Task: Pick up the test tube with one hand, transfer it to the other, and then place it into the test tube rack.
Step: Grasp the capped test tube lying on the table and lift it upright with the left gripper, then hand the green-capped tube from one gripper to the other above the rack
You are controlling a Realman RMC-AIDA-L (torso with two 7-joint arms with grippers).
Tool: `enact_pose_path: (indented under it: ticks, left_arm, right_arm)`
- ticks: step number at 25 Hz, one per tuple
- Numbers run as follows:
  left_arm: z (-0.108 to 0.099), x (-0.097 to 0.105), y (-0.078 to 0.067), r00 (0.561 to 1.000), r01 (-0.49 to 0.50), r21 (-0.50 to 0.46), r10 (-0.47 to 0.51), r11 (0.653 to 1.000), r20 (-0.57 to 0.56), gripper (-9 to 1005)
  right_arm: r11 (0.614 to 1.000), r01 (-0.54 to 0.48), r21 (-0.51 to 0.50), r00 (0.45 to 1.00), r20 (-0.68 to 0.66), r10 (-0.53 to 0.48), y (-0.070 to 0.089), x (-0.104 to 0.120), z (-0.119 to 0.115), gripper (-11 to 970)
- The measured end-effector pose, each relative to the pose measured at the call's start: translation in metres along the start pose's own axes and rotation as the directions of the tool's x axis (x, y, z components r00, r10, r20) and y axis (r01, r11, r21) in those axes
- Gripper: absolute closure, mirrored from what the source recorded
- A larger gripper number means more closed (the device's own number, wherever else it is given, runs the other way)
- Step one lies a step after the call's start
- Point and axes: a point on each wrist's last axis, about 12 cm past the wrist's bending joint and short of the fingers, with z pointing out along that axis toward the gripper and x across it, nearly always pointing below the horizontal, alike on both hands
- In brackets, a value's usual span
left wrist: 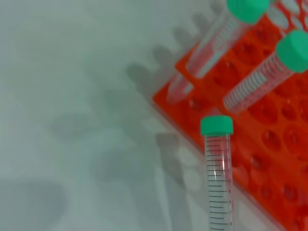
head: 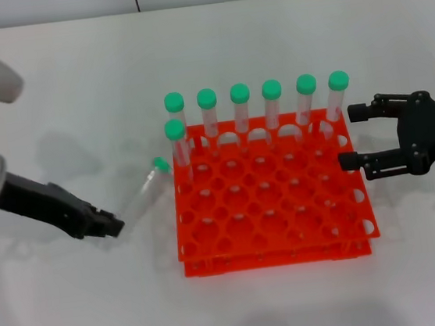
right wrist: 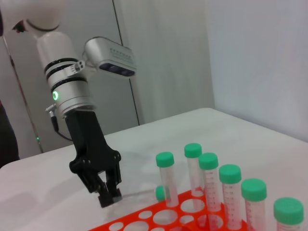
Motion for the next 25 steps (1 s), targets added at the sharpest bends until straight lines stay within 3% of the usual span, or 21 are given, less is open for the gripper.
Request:
enact_pose_path:
  ticks: [5,14,20,25]
  left_arm:
    - [-0.014,0.016,0.004,0.993,0.038,-0.018,-0.035,0.999,0.111,813]
    - [-0.050,0.045,0.011,0.921,0.084,-0.059,-0.055,0.995,0.386,811]
    - [-0.065,0.040,0.013,0.868,0.046,-0.078,-0.001,0.996,0.496,810]
    - [-0.068,0.019,0.010,0.805,-0.031,-0.102,0.085,0.994,0.587,809]
  right_arm:
    - [1.000,0.000,0.001,1.000,0.000,0.000,0.000,0.000,0.000,103]
    - [1.000,-0.003,0.003,1.000,0.012,0.003,0.000,-0.002,0.000,103]
    - [1.000,-0.002,0.010,1.000,0.013,0.002,0.000,0.000,-0.002,103]
    - [1.000,0.001,0.016,1.000,0.018,-0.001,-0.001,-0.001,-0.003,103]
